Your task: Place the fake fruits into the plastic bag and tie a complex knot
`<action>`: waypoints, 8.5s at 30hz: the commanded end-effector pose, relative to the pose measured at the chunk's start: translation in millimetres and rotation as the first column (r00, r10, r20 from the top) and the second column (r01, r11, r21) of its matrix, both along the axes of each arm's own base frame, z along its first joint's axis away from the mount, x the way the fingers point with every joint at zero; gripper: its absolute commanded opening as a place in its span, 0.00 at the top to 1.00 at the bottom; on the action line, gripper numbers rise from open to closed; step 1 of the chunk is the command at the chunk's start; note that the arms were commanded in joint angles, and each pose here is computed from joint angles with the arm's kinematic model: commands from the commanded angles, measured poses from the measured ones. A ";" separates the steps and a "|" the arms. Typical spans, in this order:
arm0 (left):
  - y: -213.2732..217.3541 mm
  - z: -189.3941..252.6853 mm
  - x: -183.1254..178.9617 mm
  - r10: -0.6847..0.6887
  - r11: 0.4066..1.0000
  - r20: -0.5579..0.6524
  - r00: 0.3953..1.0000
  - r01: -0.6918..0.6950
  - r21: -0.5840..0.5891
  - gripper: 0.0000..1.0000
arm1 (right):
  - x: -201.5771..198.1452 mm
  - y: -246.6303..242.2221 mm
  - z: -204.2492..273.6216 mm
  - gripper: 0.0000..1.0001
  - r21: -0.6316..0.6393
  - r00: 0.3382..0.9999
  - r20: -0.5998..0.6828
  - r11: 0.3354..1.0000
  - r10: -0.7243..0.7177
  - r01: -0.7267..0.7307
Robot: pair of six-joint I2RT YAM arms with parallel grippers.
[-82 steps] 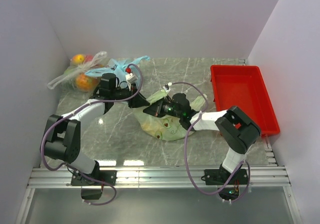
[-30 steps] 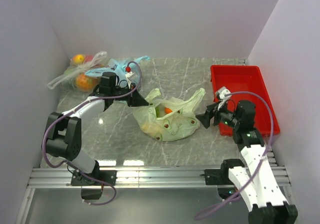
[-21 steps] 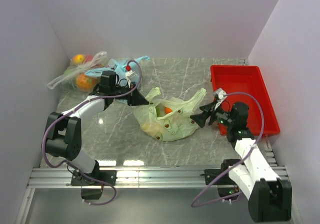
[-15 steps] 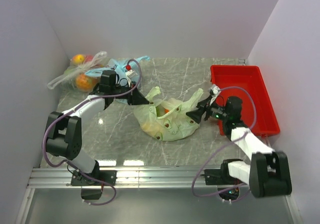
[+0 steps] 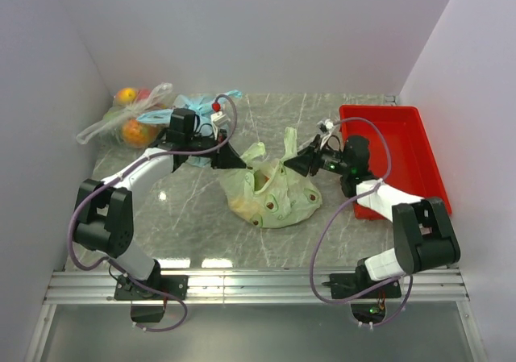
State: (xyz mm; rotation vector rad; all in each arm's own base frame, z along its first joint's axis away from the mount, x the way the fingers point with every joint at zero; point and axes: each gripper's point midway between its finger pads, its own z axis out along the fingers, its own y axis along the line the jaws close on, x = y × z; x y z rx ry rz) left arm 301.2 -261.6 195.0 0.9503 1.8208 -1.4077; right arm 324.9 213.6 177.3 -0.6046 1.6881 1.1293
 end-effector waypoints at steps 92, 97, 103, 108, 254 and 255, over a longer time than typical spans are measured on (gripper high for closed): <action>-34.3 71.4 17.8 0.022 0.999 -0.276 0.961 -0.032 -0.032 0.59 | -44.2 56.5 26.5 1.00 -0.338 0.874 0.138 0.852 0.466 -0.400; -34.2 101.2 -4.5 -0.073 0.991 -0.134 0.988 0.057 -0.122 1.00 | -30.2 56.5 19.0 1.00 -0.349 0.904 0.117 0.869 0.411 -0.350; -58.6 73.3 -50.7 -0.114 0.993 0.033 0.993 0.112 0.046 1.00 | -9.4 56.4 19.9 1.00 -0.296 0.971 0.055 0.932 0.234 -0.208; -93.4 23.8 -81.4 -0.113 0.976 0.060 0.992 0.099 0.194 1.00 | -0.5 56.0 26.4 1.00 -0.257 0.995 0.054 0.964 0.089 -0.073; -109.2 -45.7 -23.7 -0.037 0.995 -0.480 0.877 -0.010 -0.096 1.00 | -14.2 -40.4 80.7 0.65 -0.030 0.916 -0.393 0.995 0.079 -0.099; -109.6 -45.7 -23.7 -0.036 0.996 -0.475 0.879 -0.010 -0.094 1.00 | -10.9 -40.6 85.8 0.64 -0.018 0.921 -0.380 0.995 0.087 -0.101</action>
